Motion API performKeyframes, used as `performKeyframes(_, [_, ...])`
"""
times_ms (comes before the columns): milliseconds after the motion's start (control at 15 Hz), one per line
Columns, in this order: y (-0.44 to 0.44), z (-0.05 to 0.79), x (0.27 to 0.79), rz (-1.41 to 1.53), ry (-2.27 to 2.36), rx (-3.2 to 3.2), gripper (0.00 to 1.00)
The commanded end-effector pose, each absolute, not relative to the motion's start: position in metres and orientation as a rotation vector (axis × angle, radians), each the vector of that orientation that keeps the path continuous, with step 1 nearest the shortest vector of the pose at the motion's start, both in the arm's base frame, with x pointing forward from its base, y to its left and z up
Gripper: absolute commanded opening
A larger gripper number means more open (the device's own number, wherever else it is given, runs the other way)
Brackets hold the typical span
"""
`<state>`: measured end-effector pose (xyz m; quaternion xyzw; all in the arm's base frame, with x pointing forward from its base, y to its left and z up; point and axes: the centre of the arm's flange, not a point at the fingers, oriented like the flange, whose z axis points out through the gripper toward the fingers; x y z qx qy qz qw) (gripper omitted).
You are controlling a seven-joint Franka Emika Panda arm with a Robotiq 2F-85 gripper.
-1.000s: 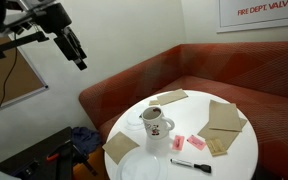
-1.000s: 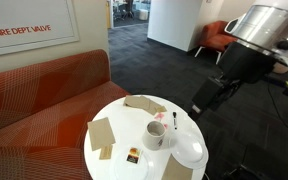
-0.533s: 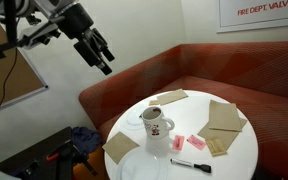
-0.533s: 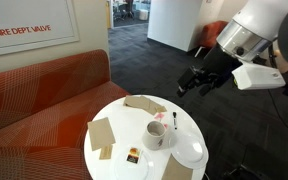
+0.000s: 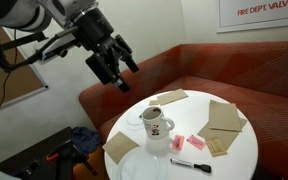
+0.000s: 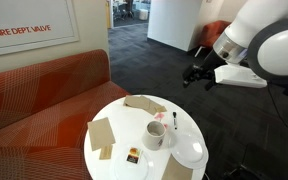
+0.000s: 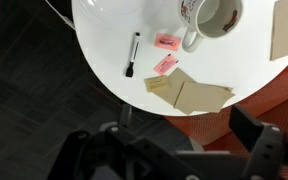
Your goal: Place the black object into the white mug cup
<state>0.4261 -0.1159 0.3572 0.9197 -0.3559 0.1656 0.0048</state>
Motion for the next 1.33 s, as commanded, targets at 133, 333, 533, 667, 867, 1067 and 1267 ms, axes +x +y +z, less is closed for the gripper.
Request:
performKeyframes(133, [-0.15,0.323,0.444,0.495,-1.281,2.778,1.0])
performKeyframes(333, [-0.168,0.3,0.447,0.507,-1.33,2.763,1.0])
performKeyframes(533, [-0.184,0.277,0.451,0.506,-1.367,2.759,1.0])
performKeyframes(667, [-0.192,0.259,0.455,0.491,-1.397,2.744,1.0])
performKeyframes(867, [-0.199,0.234,0.463,0.457,-1.43,2.731,1.0])
performKeyframes(1067, [-0.199,0.211,0.472,0.414,-1.5,2.72,1.0])
performKeyframes(1267, [-0.196,0.188,0.482,0.384,-1.541,2.708,1.0])
